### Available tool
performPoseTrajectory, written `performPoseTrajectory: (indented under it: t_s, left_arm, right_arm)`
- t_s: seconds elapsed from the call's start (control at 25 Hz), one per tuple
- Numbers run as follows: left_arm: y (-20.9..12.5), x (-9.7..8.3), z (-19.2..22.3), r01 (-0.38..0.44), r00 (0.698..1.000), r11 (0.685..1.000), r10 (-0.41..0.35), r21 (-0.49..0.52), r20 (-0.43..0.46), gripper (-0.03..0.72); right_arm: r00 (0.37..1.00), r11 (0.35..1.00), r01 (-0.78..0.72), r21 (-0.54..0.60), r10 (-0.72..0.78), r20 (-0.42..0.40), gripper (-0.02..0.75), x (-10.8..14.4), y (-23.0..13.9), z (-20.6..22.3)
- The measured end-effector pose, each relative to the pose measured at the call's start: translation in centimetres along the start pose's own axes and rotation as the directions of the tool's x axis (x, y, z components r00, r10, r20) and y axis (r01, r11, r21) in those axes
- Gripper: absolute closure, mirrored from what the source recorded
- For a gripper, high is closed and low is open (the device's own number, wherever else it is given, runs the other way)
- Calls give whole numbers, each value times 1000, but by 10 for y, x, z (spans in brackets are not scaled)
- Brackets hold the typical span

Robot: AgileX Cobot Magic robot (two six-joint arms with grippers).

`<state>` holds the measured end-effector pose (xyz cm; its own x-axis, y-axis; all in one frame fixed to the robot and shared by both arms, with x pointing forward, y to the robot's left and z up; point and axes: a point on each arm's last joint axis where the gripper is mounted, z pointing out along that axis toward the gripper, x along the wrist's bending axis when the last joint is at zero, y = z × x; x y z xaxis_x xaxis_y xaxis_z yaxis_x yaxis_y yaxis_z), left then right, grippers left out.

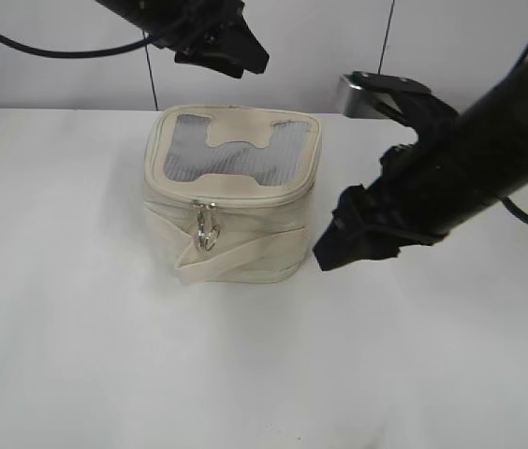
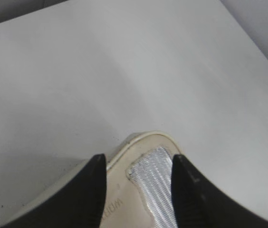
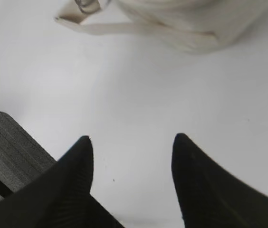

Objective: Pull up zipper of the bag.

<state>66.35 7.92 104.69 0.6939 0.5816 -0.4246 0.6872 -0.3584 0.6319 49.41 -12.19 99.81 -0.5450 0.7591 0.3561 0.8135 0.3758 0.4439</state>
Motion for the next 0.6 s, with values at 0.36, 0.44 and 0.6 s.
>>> performPoseTrajectory:
  t_s: [0.36, 0.44, 0.6]
  left_arm:
    - [-56, -63, -86, 5, 995, 998, -11, -61, -97, 334]
    - [-82, -83, -116, 6, 988, 994, -22, -105, -155, 334]
    - [-147, -122, -184, 24, 938, 982, -87, -186, -335, 334]
  right_arm:
    - [997, 997, -67, -36, 68, 41, 314, -6, -64, -75]
    - [997, 998, -38, -40, 41, 69, 314, 0, -78, -95]
    - [992, 998, -7, -69, 15, 125, 314, 13, -109, -129]
